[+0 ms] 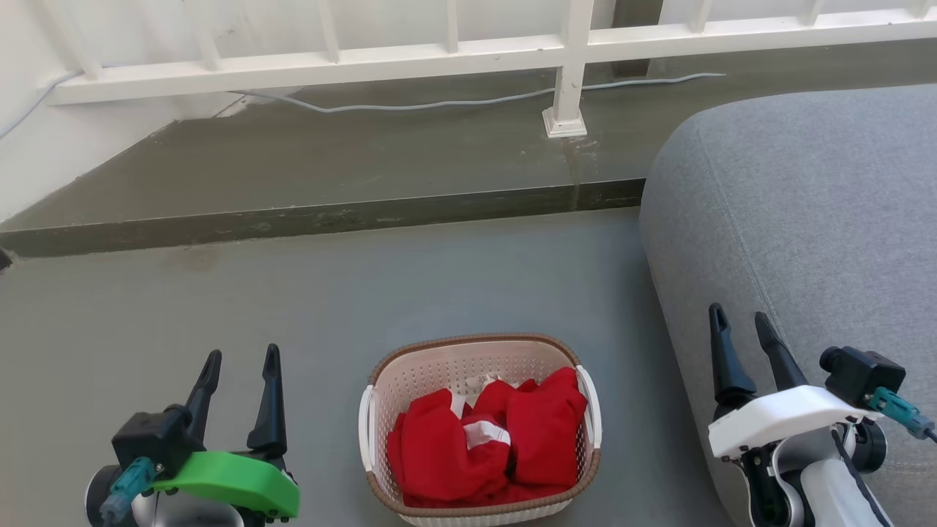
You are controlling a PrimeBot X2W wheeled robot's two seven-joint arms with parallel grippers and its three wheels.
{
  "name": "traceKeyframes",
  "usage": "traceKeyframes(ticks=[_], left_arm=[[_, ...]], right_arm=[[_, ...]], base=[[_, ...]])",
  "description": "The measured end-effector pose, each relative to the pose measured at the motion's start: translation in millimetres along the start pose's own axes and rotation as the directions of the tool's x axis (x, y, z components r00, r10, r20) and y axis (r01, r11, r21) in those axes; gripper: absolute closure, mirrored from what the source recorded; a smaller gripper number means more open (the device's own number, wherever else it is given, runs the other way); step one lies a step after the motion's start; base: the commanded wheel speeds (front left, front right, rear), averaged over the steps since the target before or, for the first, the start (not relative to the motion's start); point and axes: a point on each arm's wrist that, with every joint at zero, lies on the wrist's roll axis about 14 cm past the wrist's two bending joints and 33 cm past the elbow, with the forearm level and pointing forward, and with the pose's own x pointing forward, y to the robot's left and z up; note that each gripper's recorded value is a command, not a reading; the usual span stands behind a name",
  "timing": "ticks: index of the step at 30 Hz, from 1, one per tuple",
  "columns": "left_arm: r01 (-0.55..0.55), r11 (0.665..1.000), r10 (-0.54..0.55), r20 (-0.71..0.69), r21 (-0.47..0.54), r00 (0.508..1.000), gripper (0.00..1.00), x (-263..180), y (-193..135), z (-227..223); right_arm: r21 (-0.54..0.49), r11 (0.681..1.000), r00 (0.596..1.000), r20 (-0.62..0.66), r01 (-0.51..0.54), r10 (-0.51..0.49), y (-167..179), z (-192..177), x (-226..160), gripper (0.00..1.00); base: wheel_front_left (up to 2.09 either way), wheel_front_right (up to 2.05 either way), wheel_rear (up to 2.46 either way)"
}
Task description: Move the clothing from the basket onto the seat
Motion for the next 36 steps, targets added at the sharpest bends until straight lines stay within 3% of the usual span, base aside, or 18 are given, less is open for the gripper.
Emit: traceKeyframes(ticks=[11, 24, 36], left_arm=[[0.031, 0.989, -0.035, 0.028, 0.143, 0.999, 0.0, -8, -9, 2], [0.049, 0.95, -0.075, 0.075, 0.307, 0.994, 0.0, -15, -17, 9], [0.044, 0.951, -0.072, 0.081, 0.304, 0.994, 0.0, -14, -16, 10]], right_arm=[[-0.155, 0.987, 0.998, 0.044, -0.035, 0.043, 11, 7, -2, 0.0], [-0.337, 0.939, 0.991, 0.088, -0.069, 0.104, 25, 12, -8, 0.0], [-0.354, 0.933, 0.99, 0.094, -0.062, 0.102, 24, 13, -8, 0.0]], base=[[0.0, 0.0, 0.0], [0.0, 0.0, 0.0], [0.0, 0.0, 0.0]])
